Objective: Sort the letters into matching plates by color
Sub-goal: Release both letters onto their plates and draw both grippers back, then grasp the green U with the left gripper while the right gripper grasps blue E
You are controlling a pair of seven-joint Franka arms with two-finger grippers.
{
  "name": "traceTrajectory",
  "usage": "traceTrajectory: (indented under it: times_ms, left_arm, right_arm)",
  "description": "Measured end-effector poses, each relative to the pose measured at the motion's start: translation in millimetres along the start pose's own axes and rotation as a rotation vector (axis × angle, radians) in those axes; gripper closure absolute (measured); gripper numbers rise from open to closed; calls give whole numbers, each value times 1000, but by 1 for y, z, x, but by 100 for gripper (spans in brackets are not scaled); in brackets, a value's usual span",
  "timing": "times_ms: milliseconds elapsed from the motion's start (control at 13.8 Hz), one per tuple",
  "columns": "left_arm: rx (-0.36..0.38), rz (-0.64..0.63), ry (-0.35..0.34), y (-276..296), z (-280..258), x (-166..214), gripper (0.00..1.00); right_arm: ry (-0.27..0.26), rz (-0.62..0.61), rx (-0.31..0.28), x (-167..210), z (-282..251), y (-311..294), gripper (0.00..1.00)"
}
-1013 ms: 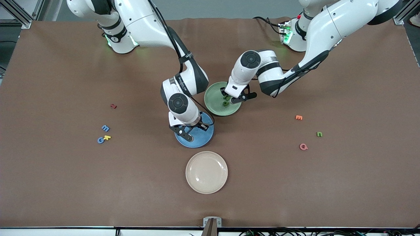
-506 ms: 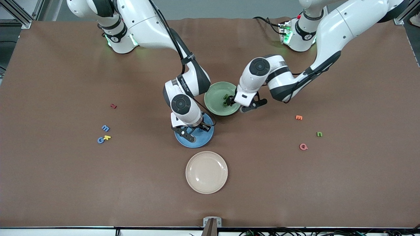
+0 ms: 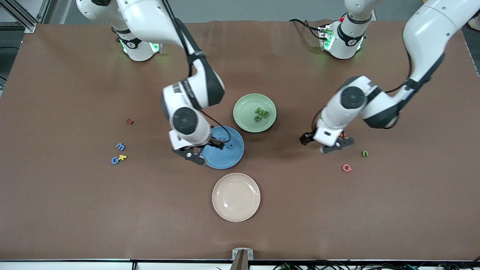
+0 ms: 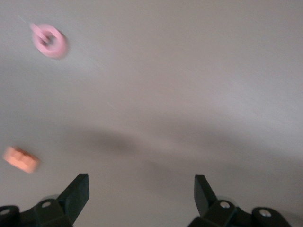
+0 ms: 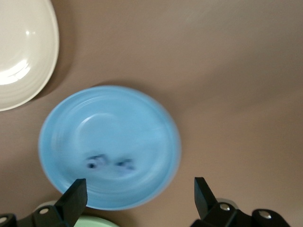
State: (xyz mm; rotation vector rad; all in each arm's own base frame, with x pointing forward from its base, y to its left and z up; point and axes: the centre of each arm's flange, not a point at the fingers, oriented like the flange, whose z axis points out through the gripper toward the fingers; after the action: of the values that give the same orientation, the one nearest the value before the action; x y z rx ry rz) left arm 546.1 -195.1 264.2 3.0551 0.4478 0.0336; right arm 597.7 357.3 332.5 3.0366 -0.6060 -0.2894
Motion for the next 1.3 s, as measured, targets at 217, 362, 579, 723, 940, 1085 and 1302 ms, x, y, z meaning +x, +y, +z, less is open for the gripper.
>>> traceTrajectory:
  times_ms: [217,362,579,723,940,1085,1302]
  left_arm:
    - [10,43,-14,-65,5,33,7]
    - [16,83,-25,-102,10,47,11]
    - [47,159,-51,-157,29,64,16]
    - [78,195,-51,-176,41,67,19]
    - [86,210,-59,-180,51,66,22]
    - [93,225,-60,-182,57,64,24]
    - [117,235,-48,-194,65,67,27]
  right_arm:
    - [-19,-141,-2,49,-46,88,0]
    - [-34,-220,-10,79,-46,151,0]
    - [-40,-315,-38,112,-34,227,0]
    - [-6,-374,-47,129,-27,266,0]
    - [53,-429,-68,144,-1,317,0]
    - [81,-426,-85,143,26,335,0]
    - [90,-421,-99,138,53,352,0]
